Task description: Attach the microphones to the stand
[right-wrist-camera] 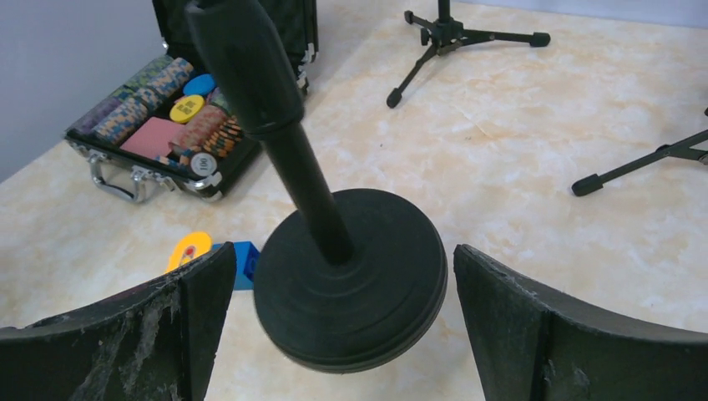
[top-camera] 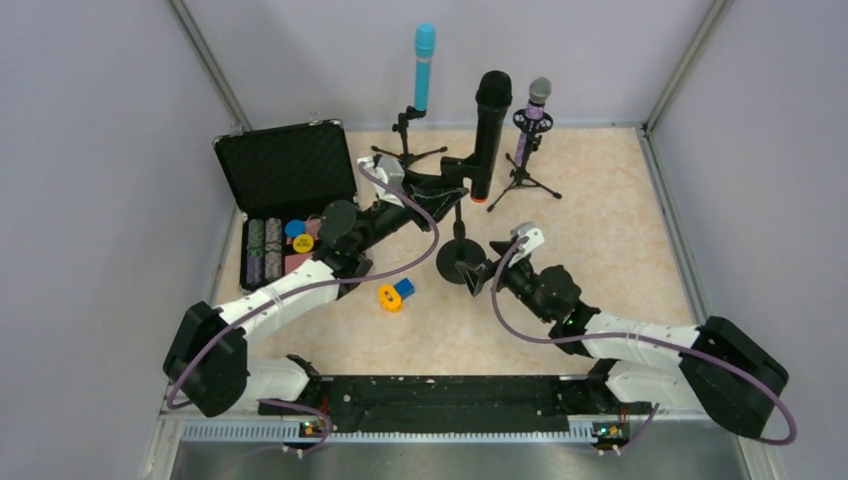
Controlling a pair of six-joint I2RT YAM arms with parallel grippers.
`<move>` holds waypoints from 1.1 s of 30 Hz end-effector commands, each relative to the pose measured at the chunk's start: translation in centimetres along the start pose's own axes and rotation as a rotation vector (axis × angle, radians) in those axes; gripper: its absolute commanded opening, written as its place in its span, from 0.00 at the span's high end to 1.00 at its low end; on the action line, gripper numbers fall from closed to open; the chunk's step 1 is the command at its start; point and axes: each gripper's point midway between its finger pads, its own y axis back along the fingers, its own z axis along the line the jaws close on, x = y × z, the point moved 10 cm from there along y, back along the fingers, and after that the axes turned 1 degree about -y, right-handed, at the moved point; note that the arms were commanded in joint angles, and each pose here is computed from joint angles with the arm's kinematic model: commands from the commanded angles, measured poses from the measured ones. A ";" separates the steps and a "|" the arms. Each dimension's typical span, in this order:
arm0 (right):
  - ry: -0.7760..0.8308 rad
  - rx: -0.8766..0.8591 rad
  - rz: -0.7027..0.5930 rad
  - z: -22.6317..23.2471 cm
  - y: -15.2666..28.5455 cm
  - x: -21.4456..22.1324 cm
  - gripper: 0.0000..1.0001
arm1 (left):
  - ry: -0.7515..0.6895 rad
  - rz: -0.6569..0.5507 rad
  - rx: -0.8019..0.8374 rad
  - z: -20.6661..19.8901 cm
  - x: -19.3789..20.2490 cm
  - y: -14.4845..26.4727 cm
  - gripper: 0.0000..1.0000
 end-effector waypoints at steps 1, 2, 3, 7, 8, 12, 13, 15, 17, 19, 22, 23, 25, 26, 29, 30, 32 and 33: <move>-0.020 -0.047 -0.008 1.1 0.6 -2.3 0.01 | -0.099 -0.226 -0.007 0.0 -4.0 -0.5 1.00; -0.025 -0.052 -0.013 1.2 0.8 -2.7 0.01 | -0.101 -0.224 -0.011 0.1 -3.9 -0.5 1.00; -0.033 -0.054 -0.013 1.3 1.1 -2.8 0.01 | -0.104 -0.219 -0.016 0.3 -3.8 -0.4 1.00; -0.053 -0.063 -0.006 1.1 2.0 -3.2 0.01 | -0.116 -0.200 -0.039 0.8 -3.2 -0.4 1.00; -0.057 -0.060 0.003 1.0 2.2 -3.2 0.01 | -0.113 -0.198 -0.050 1.0 -3.0 -0.3 1.00; -0.095 -0.049 0.032 0.4 2.9 -3.5 0.01 | -0.111 -0.196 -0.073 1.7 -2.4 -0.1 1.00; -0.105 -0.052 0.036 0.2 3.1 -3.5 0.01 | -0.112 -0.193 -0.076 1.8 -2.4 0.0 1.00; -0.133 -0.044 0.035 -0.2 3.2 -3.6 0.01 | -0.111 -0.186 -0.088 2.1 -2.2 0.1 1.00; -0.170 -0.067 0.043 -0.5 3.3 -3.6 0.01 | -0.112 -0.181 -0.099 2.5 -2.0 0.2 1.00; -0.188 -0.082 0.048 -0.8 3.1 -3.7 0.01 | -0.113 -0.178 -0.114 2.9 -1.8 0.4 1.00; -0.202 -0.095 0.085 -1.0 2.7 -3.7 0.01 | -0.119 -0.177 -0.130 3.4 -1.5 0.6 1.00; -0.209 -0.100 0.101 -1.0 2.5 -3.6 0.01 | -0.119 -0.175 -0.133 3.7 -1.4 0.7 1.00; -0.234 -0.115 0.135 -1.2 2.3 -3.5 0.01 | -0.123 -0.178 -0.146 4.2 -1.4 0.7 1.00; -0.248 -0.128 0.152 -1.2 2.3 -3.3 0.01 | -0.124 -0.179 -0.148 4.5 -1.4 0.6 1.00; -0.278 -0.134 0.166 -1.4 2.3 -3.2 0.01 | -0.126 -0.181 -0.148 5.2 -1.3 0.5 1.00; -0.286 -0.131 0.167 -1.6 2.4 -3.1 0.01 | -0.128 -0.179 -0.149 5.4 -1.3 0.4 1.00; -0.297 -0.129 0.166 -1.7 2.4 -2.9 0.01 | -0.140 -0.185 -0.157 5.9 -1.2 0.4 1.00; -0.303 -0.125 0.165 -1.8 2.4 -2.8 0.01 | -0.145 -0.196 -0.169 6.1 -1.2 0.4 1.00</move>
